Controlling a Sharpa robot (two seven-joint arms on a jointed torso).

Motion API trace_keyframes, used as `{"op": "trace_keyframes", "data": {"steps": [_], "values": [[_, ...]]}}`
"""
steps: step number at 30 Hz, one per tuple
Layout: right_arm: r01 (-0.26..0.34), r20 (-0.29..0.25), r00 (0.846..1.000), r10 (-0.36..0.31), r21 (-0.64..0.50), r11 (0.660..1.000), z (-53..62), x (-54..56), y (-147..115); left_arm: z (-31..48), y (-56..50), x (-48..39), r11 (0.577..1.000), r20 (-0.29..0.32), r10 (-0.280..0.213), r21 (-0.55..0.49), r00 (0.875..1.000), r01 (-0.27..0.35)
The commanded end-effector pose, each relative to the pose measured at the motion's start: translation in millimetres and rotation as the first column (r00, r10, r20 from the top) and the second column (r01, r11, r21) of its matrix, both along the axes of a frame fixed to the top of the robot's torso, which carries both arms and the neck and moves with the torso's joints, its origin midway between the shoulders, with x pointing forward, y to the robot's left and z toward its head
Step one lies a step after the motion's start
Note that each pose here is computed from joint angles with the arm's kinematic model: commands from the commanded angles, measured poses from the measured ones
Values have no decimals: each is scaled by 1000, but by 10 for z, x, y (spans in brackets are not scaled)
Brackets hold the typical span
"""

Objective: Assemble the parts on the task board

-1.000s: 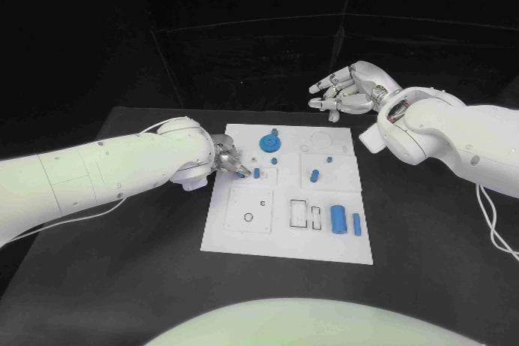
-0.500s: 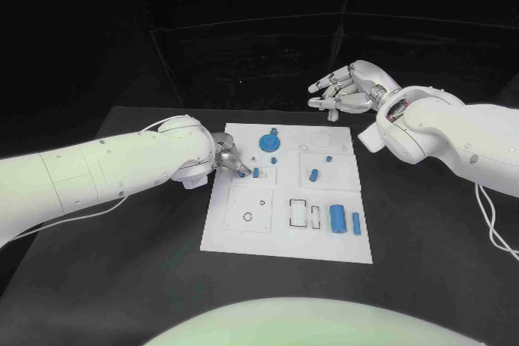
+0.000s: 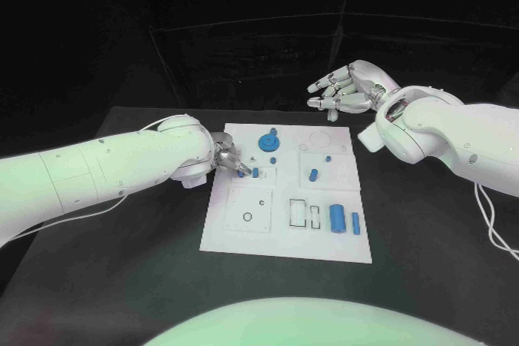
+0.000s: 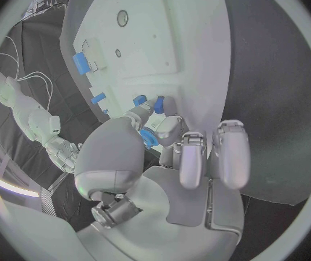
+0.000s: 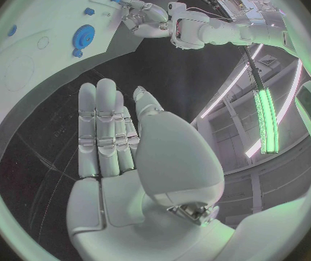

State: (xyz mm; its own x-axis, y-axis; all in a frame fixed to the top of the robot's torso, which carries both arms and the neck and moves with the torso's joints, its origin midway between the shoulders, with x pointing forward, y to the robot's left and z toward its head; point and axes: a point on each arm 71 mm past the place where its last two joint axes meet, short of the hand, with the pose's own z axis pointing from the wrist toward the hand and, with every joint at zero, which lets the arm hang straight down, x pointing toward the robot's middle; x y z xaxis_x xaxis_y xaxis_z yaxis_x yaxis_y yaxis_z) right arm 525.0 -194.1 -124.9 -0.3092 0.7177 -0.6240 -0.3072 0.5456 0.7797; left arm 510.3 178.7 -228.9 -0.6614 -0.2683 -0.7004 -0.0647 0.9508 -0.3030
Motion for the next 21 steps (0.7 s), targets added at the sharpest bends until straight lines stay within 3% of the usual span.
{"op": "trace_keyframes", "data": {"steps": [1, 7, 21], "values": [[-10, 3, 1000, 10, 3, 1000, 14, -1, 12, 9, 8, 4, 1000, 1, 4, 11, 1000, -4], [-10, 3, 1000, 10, 3, 1000, 14, 1, 13, 41, 36, -3, 1000, 30, 16, -14, 999, -15], [-9, 4, 1000, 9, 3, 1000, 12, 6, 7, 267, 184, 45, 987, 130, 90, -147, 987, -71]]}}
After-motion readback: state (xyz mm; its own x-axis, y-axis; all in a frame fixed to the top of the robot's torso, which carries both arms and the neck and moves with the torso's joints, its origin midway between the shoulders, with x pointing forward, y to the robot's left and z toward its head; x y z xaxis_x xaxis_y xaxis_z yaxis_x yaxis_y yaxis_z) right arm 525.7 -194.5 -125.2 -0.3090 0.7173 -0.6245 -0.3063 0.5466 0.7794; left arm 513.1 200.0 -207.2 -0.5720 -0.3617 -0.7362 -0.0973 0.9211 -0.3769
